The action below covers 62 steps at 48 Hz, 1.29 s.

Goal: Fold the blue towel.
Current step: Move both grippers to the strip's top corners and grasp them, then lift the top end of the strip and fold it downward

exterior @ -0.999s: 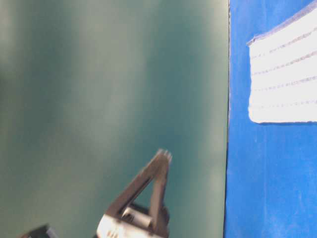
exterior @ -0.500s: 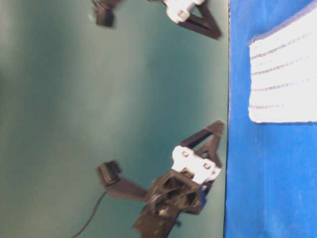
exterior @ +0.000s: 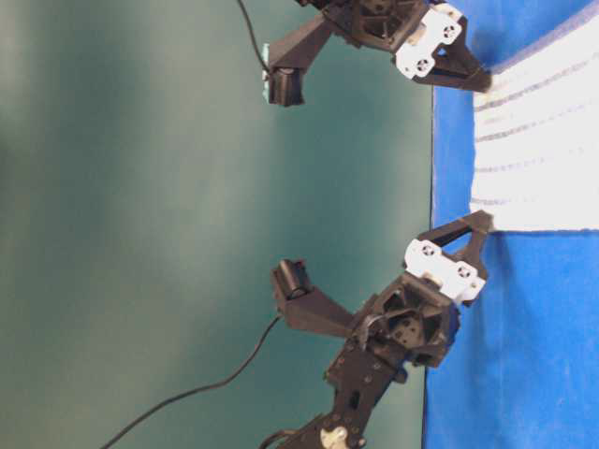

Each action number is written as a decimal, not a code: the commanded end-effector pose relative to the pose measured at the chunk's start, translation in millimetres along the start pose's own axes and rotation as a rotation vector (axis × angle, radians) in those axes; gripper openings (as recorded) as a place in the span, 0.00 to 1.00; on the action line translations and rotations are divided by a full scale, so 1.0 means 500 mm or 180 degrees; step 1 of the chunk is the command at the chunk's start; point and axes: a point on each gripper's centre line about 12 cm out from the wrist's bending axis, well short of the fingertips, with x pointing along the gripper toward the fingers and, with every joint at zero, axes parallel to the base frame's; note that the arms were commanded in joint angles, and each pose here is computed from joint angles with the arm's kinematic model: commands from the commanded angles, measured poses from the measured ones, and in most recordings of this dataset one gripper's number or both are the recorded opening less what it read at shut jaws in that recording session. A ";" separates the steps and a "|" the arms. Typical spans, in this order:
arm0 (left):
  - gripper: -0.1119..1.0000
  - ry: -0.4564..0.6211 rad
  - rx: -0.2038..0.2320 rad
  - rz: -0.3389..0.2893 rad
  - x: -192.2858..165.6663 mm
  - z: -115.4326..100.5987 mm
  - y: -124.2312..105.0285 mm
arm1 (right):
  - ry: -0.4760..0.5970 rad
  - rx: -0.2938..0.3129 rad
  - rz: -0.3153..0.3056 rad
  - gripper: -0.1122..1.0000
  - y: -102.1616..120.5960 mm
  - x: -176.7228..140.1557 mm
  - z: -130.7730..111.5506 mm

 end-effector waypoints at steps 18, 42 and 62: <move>0.58 0.0090 -0.0050 -0.0016 0.029 0.005 -0.012 | -0.0037 -0.0054 0.0095 0.38 0.018 0.003 0.001; 0.13 0.0044 0.0028 -0.0051 0.018 0.025 -0.023 | -0.0057 -0.0041 0.0053 0.19 0.014 -0.006 0.007; 0.13 -0.0151 -0.0100 0.0133 0.008 0.104 0.043 | -0.0298 0.0147 -0.0172 0.19 -0.049 -0.027 0.068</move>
